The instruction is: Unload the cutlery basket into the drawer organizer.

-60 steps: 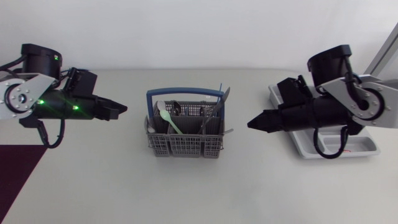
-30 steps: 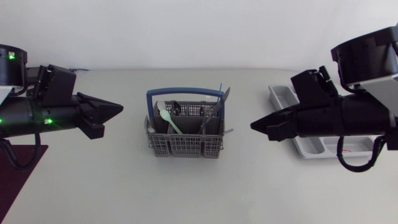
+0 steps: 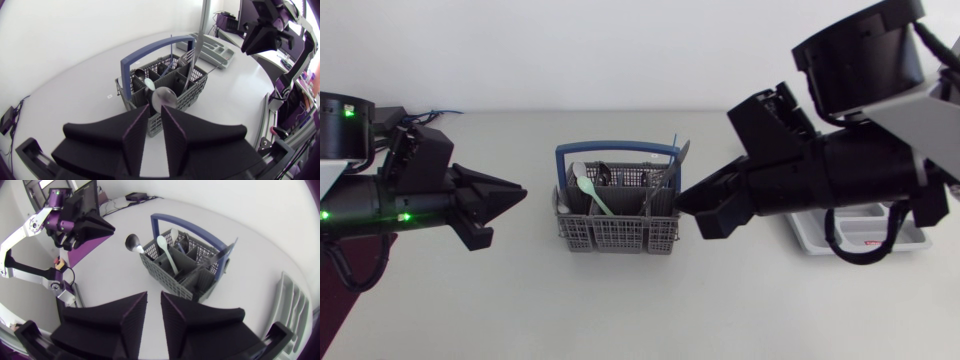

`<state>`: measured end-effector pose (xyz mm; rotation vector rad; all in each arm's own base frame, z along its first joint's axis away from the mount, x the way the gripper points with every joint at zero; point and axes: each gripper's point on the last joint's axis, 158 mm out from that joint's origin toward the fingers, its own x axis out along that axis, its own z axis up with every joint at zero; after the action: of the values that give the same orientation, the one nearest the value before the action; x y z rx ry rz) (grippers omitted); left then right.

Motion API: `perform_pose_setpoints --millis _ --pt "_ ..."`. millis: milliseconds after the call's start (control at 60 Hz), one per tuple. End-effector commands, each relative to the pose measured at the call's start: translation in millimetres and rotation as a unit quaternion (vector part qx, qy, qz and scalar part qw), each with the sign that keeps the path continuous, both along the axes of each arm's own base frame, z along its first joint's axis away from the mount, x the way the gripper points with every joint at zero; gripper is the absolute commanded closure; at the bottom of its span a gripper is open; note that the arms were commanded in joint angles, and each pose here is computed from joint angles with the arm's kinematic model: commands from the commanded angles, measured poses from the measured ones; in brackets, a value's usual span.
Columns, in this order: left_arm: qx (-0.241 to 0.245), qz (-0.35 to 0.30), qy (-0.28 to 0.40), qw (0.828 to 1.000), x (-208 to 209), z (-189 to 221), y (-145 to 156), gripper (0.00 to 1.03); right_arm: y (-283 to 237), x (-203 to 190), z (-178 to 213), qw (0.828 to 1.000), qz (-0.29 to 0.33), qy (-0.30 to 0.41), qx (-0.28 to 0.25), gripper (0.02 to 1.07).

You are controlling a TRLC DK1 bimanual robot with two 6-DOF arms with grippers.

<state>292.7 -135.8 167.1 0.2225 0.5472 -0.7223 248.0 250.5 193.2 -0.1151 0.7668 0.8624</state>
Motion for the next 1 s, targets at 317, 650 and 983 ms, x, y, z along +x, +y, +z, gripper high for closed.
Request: perform_pose_setpoints --millis 317,650,983 --pt "0.025 -0.011 -0.014 1.000 -3.2 -13.0 2.5 0.81 54.1 -3.5 -11.1 0.998 0.046 0.034 -0.013 0.62" --pt "0.047 -0.020 -0.031 0.998 -4.0 -28.9 7.3 0.66 121.1 2.9 -26.4 0.995 0.074 0.070 -0.019 0.62" --pt "0.054 -0.005 -0.061 0.997 4.9 -36.9 19.2 0.60 158.7 28.9 -47.4 0.993 0.054 0.100 -0.018 0.62"
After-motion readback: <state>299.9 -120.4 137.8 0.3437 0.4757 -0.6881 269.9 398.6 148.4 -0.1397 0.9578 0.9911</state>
